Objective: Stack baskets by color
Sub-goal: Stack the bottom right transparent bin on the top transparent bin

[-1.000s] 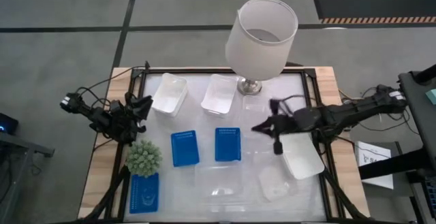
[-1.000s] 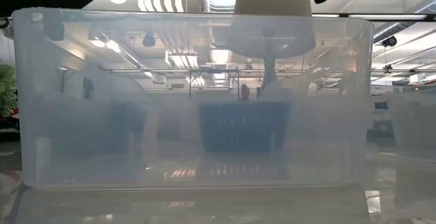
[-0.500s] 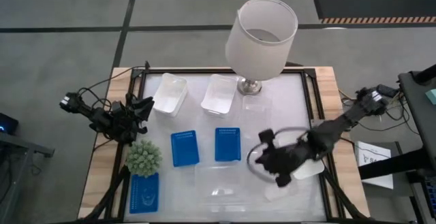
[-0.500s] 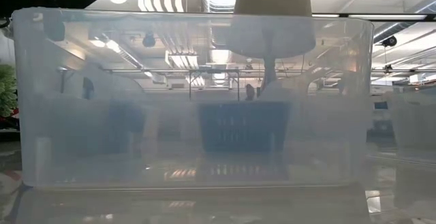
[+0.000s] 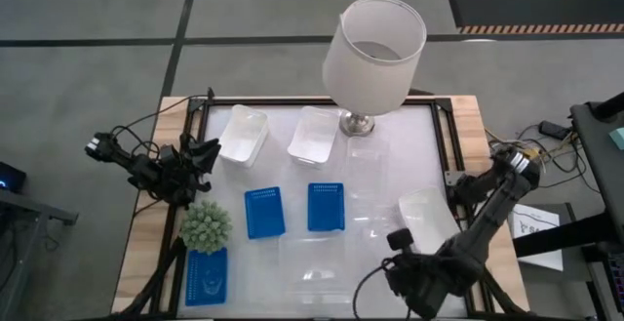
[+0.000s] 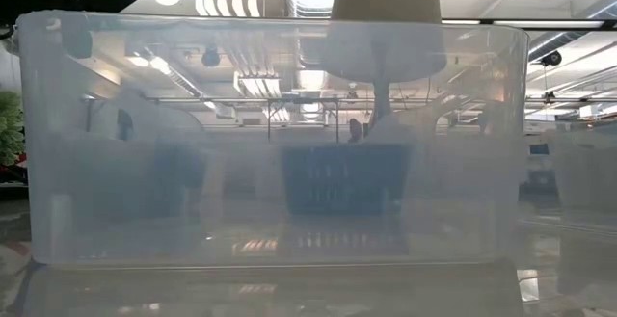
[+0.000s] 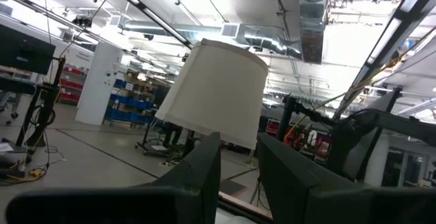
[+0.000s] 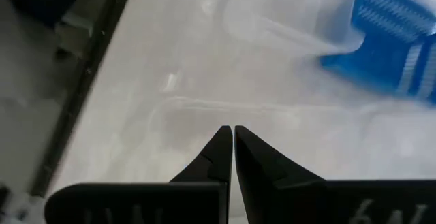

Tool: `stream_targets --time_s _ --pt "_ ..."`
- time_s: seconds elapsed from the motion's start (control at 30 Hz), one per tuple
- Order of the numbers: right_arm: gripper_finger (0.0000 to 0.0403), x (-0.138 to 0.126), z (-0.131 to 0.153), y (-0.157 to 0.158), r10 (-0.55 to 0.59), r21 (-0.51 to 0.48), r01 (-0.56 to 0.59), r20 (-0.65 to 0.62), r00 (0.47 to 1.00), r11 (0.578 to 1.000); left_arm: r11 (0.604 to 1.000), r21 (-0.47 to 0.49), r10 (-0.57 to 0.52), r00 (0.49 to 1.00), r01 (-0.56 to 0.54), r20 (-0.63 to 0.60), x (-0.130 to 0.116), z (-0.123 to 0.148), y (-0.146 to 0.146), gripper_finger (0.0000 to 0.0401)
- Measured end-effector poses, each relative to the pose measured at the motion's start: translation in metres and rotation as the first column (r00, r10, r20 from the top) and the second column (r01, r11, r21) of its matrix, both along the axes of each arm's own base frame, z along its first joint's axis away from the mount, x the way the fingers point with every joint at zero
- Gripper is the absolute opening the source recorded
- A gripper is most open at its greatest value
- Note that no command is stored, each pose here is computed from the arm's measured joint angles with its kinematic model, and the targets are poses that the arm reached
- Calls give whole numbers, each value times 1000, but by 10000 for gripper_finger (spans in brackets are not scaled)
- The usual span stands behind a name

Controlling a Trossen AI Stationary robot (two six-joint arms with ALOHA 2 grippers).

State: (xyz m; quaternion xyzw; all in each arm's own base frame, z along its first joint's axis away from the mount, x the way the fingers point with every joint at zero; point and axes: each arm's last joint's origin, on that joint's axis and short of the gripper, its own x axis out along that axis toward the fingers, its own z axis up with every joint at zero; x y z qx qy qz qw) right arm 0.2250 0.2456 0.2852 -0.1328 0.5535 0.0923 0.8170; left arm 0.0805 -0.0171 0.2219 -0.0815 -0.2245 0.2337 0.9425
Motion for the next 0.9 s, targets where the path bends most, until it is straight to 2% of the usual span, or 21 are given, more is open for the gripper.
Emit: stream_targets --time_s 0.07,0.13,0.23,0.4,0.67,0.9 --pt "14 4 -8 2 -100 39 102 -48 994 994 1000 1 0 1000 0 -3 0 0 0 81" --pt "24 6 -14 3 -143 76 152 -113 983 985 1000 0 1 1000 -1 -1 0 0 0 81" --pt "50 6 -19 7 -164 115 187 -187 969 976 1000 1 1 1000 -1 -1 0 0 0 81" --pt "99 4 -22 11 -132 176 189 -296 946 966 1000 4 1 1000 -1 -7 1 -1 0 81" --pt "143 7 -33 15 -159 148 216 -323 933 965 1000 7 1 1000 -1 -14 2 -1 -1 81" --pt "163 13 -58 23 -210 109 279 -420 883 954 1000 10 1 1000 0 -18 2 -2 -1 81"
